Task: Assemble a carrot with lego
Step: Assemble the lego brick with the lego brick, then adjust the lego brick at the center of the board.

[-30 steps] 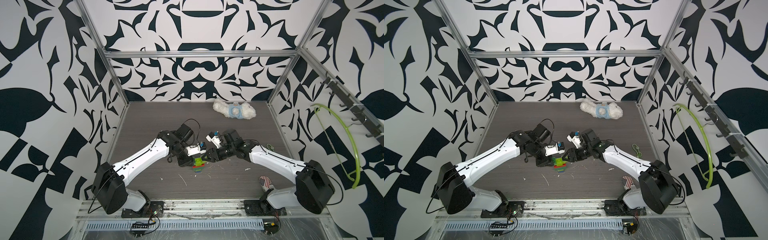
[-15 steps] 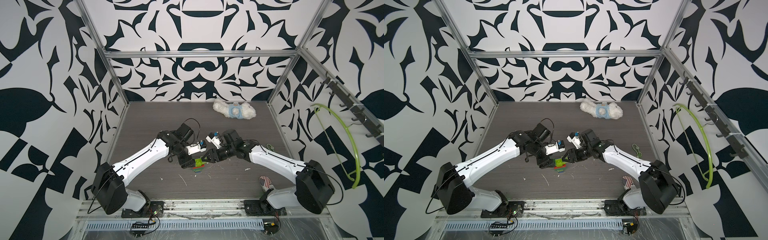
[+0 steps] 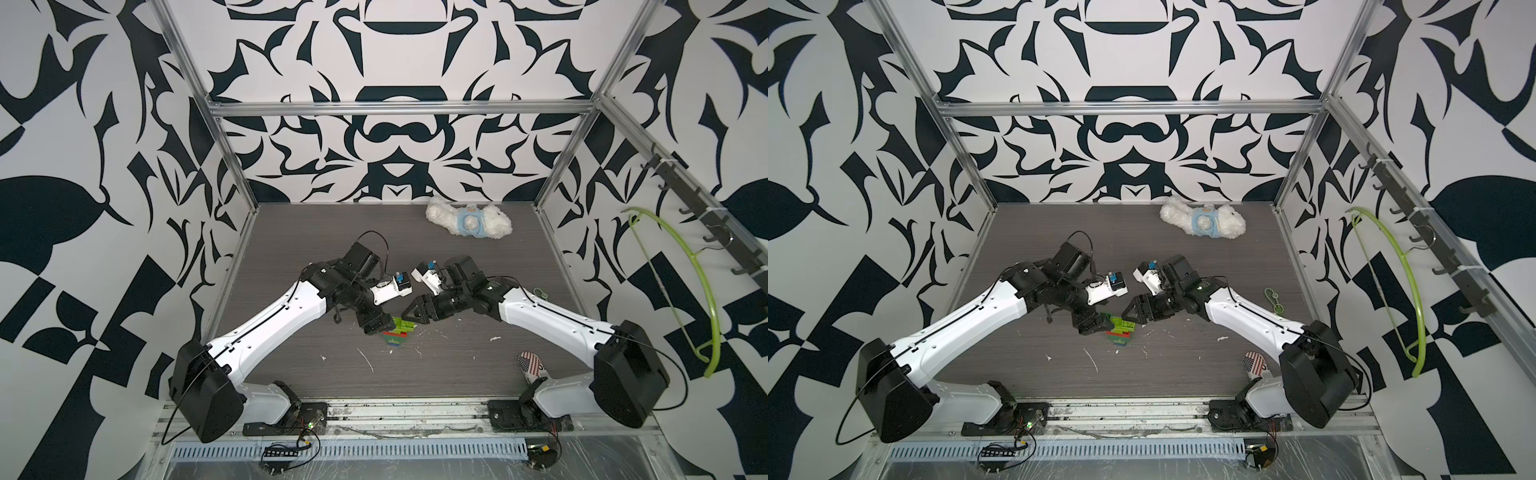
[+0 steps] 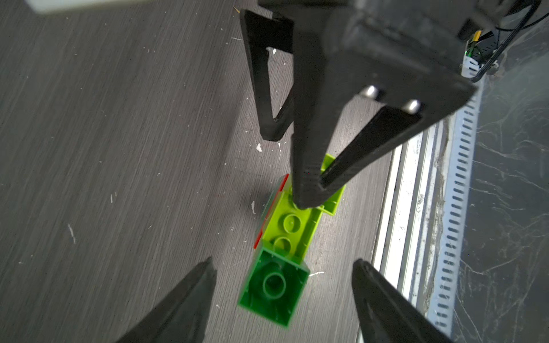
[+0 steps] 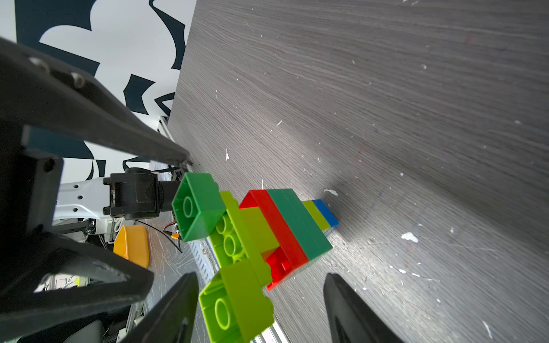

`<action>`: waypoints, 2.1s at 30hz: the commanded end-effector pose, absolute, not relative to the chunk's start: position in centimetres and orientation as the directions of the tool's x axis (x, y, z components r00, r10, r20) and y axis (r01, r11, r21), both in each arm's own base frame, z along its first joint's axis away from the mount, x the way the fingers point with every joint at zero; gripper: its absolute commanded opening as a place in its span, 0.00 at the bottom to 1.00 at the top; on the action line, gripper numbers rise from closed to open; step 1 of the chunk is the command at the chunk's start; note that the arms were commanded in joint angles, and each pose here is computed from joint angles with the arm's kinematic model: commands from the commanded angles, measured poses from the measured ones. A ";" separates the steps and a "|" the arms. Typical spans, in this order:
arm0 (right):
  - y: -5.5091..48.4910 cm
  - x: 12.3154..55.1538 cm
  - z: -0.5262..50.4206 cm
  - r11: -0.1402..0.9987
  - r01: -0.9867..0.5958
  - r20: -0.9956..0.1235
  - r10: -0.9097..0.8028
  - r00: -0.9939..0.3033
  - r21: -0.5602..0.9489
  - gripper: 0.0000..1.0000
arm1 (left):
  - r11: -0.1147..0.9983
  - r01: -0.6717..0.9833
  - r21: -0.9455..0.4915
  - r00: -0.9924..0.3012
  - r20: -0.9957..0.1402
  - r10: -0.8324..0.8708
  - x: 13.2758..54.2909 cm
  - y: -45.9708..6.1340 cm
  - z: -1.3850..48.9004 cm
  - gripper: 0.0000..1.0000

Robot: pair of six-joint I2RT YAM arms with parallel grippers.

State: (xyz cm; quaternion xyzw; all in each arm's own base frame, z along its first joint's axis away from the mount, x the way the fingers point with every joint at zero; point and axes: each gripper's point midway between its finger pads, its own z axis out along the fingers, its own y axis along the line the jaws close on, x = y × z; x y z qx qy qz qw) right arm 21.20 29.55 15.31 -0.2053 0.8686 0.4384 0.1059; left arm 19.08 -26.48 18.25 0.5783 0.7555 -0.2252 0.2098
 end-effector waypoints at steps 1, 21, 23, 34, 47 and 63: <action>29.4 21.5 18.4 0.503 -0.545 -0.469 -0.281 -0.837 0.671 0.73 | 0.243 0.963 -0.113 -0.258 -0.637 0.726 19.1 -26.8 19.8 0.80; 32.0 19.3 15.7 0.236 -0.970 -0.849 -0.498 -0.177 0.064 0.75 | 0.507 0.849 -0.150 -0.373 -0.849 0.374 24.6 -22.7 28.5 0.77; 32.6 19.3 15.3 0.222 -0.971 -0.851 -0.492 -0.186 0.084 0.74 | 0.514 0.847 -0.140 -0.370 -0.848 0.379 24.7 -22.5 28.3 0.77; 30.9 20.2 15.6 0.371 -0.920 -0.817 -0.489 -0.307 0.124 0.74 | 0.545 0.802 -0.244 -0.506 -0.762 0.404 23.6 -21.9 24.2 0.76; 22.6 27.1 21.5 0.610 -0.663 -0.789 -0.099 -0.606 0.433 0.74 | 0.409 0.908 -0.095 -0.417 -0.313 0.853 17.3 -21.0 10.7 0.80; 22.1 26.4 20.1 0.609 -0.661 -0.771 -0.123 -0.625 0.439 0.73 | 0.432 0.867 -0.249 -0.494 -0.306 0.814 17.4 -24.5 5.9 0.43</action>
